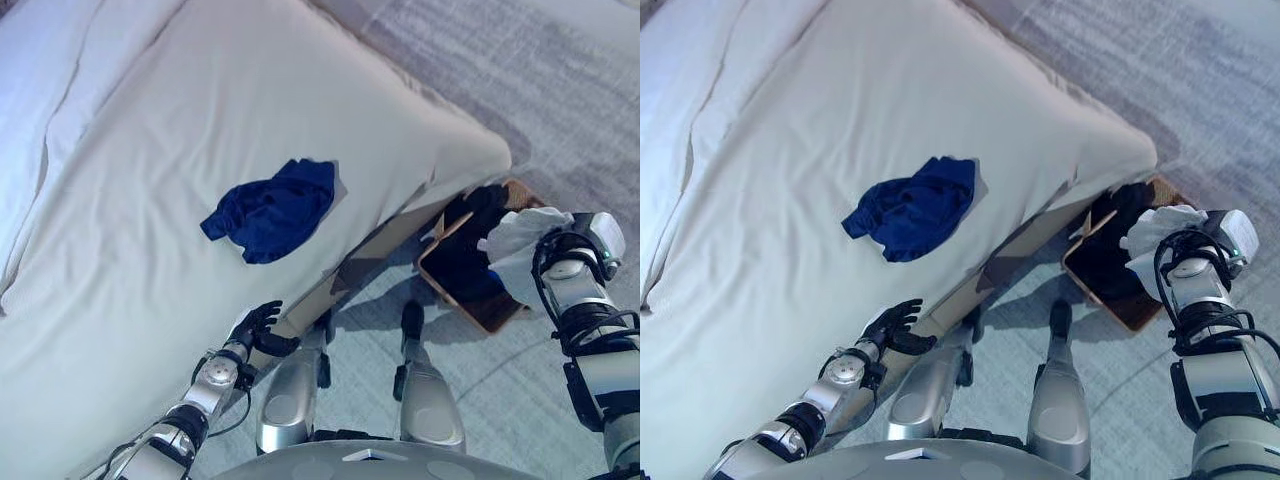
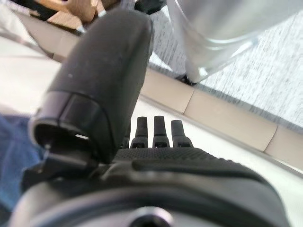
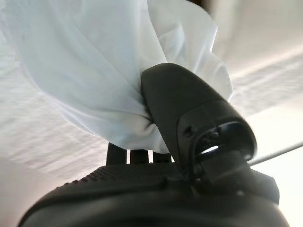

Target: Pick up the clothes from the bed and place them into the basket

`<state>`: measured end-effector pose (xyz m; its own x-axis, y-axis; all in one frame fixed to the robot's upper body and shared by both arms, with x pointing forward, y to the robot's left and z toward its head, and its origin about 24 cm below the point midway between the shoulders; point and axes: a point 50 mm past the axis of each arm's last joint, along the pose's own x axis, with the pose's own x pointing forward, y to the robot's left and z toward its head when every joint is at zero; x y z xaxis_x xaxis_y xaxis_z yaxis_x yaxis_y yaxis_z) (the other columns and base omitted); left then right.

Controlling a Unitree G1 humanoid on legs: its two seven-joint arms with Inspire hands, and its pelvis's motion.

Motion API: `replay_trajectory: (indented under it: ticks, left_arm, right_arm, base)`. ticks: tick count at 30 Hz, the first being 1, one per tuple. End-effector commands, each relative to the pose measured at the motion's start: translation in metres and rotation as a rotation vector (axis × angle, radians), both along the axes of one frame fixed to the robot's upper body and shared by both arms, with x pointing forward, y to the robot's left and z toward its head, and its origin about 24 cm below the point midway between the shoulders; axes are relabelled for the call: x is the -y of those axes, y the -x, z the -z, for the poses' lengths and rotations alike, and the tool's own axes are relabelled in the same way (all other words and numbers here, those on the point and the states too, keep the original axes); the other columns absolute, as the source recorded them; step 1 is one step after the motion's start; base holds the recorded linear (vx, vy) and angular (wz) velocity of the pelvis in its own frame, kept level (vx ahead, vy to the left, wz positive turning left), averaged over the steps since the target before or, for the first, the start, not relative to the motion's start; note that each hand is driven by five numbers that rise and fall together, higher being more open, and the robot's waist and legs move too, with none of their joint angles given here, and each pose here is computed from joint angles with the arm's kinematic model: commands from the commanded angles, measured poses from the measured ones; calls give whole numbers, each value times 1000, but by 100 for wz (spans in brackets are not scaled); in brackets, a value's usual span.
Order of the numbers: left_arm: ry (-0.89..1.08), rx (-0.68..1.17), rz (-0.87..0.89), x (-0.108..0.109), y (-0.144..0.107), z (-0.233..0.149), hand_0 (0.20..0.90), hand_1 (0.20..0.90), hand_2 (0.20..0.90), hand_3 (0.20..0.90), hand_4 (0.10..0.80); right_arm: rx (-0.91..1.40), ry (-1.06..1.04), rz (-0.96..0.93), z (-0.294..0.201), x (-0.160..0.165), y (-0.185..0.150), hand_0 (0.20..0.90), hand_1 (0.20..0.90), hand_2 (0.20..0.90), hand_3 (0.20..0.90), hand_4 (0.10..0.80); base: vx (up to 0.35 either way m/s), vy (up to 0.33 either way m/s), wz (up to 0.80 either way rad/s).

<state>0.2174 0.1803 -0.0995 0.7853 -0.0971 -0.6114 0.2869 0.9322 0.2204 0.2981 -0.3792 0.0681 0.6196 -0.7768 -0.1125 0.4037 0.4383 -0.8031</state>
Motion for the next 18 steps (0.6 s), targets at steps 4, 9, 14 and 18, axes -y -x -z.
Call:
replay_trajectory:
  ticks: [4, 9, 14, 18]
  left_arm:
    - [-44, 60, -17, -16, -11, -11, 900, 900, 900, 900, 800]
    - [-45, 61, -35, -18, -12, -12, 900, 900, 900, 900, 800]
    - [-27, 54, -47, -15, -6, -7, 900, 900, 900, 900, 800]
    - [-15, 44, -61, -16, -5, -5, 900, 900, 900, 900, 800]
  right_arm:
    - [189, 132, 67, -63, 15, -15, 900, 900, 900, 900, 800]
    - [406, 29, 45, -76, 7, -22, 900, 900, 900, 900, 800]
    - [878, -20, -93, -121, -31, -27, 900, 900, 900, 900, 800]
    - [1020, 42, -200, -136, -56, -19, 900, 900, 900, 900, 800]
  base:
    - [-12, -10, -3]
    - [4, 32, -4]
    - [53, 107, -7]
    - [74, 111, -11]
